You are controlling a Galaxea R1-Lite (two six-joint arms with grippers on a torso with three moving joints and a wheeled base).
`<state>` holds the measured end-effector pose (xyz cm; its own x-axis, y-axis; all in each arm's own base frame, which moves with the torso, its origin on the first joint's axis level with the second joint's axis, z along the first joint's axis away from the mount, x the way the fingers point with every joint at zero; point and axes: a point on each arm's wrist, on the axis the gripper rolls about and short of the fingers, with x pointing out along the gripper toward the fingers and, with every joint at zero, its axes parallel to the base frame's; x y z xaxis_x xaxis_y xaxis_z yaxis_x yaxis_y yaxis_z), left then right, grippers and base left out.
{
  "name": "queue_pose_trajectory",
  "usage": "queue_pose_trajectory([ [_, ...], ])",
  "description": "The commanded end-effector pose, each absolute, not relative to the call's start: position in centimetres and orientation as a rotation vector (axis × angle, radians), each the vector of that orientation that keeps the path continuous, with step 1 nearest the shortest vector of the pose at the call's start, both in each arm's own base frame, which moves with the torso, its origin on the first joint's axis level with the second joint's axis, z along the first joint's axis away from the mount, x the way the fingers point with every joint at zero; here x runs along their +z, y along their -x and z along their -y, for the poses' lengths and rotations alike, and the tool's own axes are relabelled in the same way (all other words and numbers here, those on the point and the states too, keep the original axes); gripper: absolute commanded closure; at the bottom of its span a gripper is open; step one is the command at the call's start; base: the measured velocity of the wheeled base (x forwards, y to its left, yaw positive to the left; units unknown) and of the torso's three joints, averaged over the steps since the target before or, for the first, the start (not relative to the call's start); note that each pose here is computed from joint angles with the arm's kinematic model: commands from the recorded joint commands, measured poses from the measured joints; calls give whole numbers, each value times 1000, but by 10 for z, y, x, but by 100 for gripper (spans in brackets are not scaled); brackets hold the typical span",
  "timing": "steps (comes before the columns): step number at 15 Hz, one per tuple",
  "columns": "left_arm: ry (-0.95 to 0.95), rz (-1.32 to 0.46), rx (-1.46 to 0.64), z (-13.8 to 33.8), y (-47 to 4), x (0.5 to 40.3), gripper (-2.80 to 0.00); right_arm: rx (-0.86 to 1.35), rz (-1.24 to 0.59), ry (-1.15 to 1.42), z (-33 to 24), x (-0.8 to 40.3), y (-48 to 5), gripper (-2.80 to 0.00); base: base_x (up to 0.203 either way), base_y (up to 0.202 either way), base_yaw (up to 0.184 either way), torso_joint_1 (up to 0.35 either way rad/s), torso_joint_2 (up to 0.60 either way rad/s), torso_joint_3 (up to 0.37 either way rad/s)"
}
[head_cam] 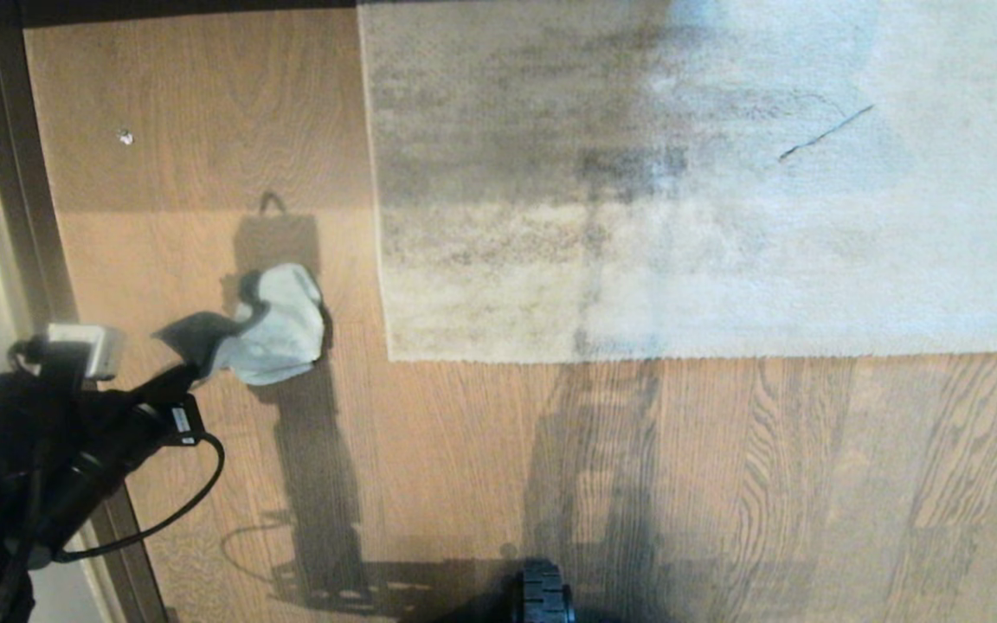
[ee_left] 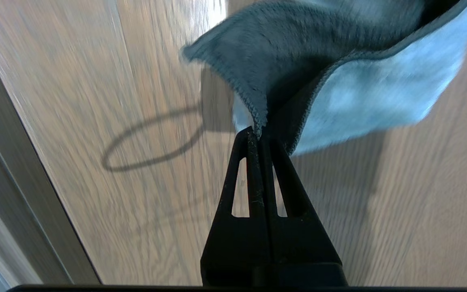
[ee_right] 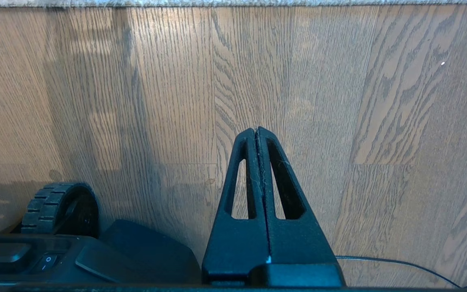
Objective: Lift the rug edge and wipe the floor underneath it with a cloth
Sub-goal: Put down the rag
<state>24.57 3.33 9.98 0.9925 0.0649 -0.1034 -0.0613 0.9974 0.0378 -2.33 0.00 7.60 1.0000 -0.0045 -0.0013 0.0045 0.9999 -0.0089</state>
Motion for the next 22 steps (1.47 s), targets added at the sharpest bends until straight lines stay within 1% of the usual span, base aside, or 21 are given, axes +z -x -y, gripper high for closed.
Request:
queue_pose_trajectory([
  [1, -35, -94, 67, -35, -250, 95, 0, -5, -3, 9, 0, 76, 23, 0, 0, 0, 0, 0, 0, 0],
  [3, -34, -97, 68, -35, -250, 95, 0, -5, -3, 9, 0, 76, 23, 0, 0, 0, 0, 0, 0, 0],
  [4, -32, -98, 67, -35, -250, 94, -280, -5, -3, 9, 0, 76, 23, 0, 0, 0, 0, 0, 0, 0],
  [22, -39, -43, 53, -28, -230, 112, -280, -5, -3, 9, 0, 76, 23, 0, 0, 0, 0, 0, 0, 0],
])
